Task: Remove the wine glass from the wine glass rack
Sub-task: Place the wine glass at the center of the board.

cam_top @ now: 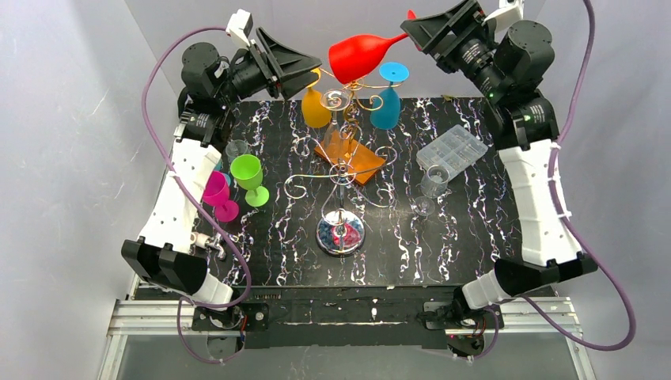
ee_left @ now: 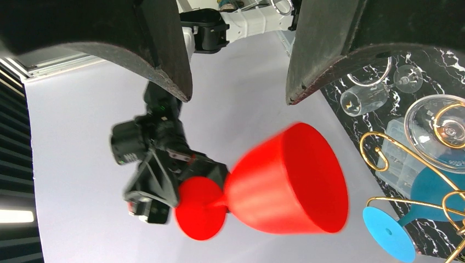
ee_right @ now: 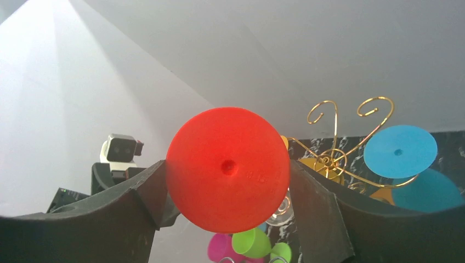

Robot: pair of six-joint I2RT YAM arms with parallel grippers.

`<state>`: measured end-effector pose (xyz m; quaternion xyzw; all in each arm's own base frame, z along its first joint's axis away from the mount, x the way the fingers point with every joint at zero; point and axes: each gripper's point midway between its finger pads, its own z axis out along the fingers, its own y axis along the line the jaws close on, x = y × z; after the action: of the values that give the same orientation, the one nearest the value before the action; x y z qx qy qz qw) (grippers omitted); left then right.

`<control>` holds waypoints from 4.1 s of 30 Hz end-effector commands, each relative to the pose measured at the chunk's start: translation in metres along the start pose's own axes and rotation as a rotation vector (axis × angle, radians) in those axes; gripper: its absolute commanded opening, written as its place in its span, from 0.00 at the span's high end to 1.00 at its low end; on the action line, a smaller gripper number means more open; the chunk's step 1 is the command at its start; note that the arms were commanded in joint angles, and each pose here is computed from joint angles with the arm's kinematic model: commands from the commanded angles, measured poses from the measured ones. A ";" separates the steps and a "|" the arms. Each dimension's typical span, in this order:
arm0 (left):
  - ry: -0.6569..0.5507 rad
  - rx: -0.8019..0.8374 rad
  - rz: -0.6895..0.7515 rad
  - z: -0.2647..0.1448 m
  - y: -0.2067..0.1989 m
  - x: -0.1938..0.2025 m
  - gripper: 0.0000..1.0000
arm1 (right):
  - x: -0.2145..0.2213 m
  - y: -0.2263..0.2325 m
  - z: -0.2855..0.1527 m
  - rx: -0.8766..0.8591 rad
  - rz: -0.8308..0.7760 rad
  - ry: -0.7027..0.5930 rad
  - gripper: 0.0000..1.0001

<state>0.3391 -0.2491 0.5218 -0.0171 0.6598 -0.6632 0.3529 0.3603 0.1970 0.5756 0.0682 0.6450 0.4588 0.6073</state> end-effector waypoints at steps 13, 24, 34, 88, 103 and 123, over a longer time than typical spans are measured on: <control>0.003 0.018 0.014 -0.001 -0.002 -0.004 0.41 | 0.000 0.015 0.002 -0.301 0.229 0.100 0.42; 0.030 0.063 -0.006 0.019 -0.016 -0.006 0.47 | 0.008 0.008 0.007 -0.305 0.254 0.117 0.42; 0.057 0.138 -0.065 0.033 -0.034 0.005 0.63 | 0.015 0.000 0.010 -0.309 0.278 0.117 0.41; -0.199 -0.619 0.422 -0.149 -0.009 0.042 1.00 | 0.057 -0.097 -0.015 0.195 -0.117 0.288 0.02; 0.028 -1.054 0.365 -0.240 0.076 0.106 1.00 | 0.055 -0.118 -0.006 0.322 -0.225 0.292 0.02; 0.365 -1.304 0.201 -0.246 0.212 0.173 1.00 | 0.067 -0.138 0.001 0.423 -0.324 0.323 0.02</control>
<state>0.1754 -0.0972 0.2426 -0.0523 0.9691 -0.1050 0.2170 0.4066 0.1692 0.4129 0.0170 0.8326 0.2332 0.5022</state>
